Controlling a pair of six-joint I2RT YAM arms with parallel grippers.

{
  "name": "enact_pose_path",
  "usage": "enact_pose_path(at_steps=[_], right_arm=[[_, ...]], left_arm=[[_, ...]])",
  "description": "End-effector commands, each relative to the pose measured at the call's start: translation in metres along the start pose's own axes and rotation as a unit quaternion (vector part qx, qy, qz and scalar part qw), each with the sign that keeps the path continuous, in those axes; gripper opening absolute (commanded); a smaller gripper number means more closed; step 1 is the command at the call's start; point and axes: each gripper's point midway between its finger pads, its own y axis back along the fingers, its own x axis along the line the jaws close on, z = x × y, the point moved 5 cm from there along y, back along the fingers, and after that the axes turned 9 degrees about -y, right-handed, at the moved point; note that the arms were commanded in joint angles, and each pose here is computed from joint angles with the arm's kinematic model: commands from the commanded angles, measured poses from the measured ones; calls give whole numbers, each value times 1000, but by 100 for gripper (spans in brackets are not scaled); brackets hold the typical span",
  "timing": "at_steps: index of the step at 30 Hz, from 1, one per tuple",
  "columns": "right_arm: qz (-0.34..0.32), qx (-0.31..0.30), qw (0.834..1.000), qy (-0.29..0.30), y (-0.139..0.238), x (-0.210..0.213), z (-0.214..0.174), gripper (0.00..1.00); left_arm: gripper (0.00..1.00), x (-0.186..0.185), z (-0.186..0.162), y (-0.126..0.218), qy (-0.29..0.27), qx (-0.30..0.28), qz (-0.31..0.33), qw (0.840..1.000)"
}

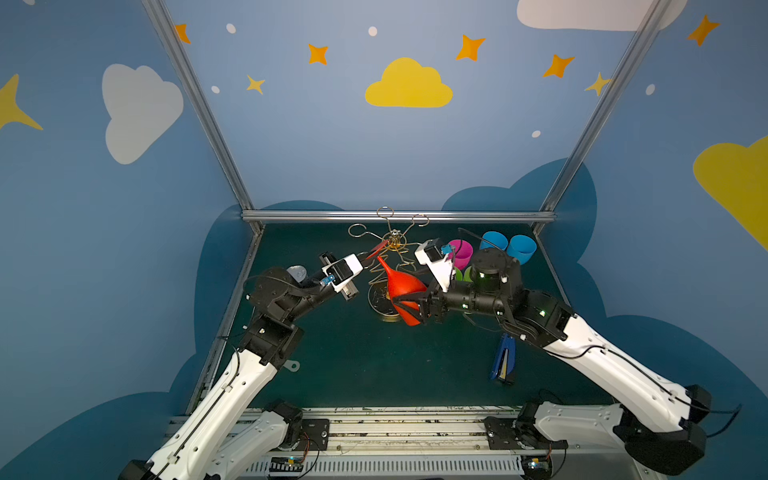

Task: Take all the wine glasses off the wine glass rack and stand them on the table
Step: 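Open the left gripper to release the foot while the right gripper holds the glass, then withdraw the left gripper while the right gripper carries the red glass toward the robot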

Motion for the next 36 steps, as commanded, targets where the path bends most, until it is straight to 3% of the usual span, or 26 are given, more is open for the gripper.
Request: enact_pose_path(at_steps=[1, 7, 15, 27, 31, 36], right_arm=[[16, -57, 998, 14, 19, 7, 11, 82], [29, -110, 993, 21, 51, 11, 10, 82], [-7, -144, 989, 16, 83, 4, -2, 82], [-38, -146, 989, 10, 60, -13, 3, 75], [-11, -141, 990, 14, 48, -7, 13, 65], [3, -139, 990, 11, 40, -6, 17, 33]], left_arm=[[3, 17, 7, 8, 78, -7, 65, 995], [3, 17, -3, 11, 132, 1, 91, 987], [3, 14, -7, 14, 156, 1, 92, 983], [3, 4, -2, 16, 172, -14, 58, 983], [3, 0, -2, 16, 179, -17, 45, 983], [3, -1, -7, 16, 183, -9, 46, 982]])
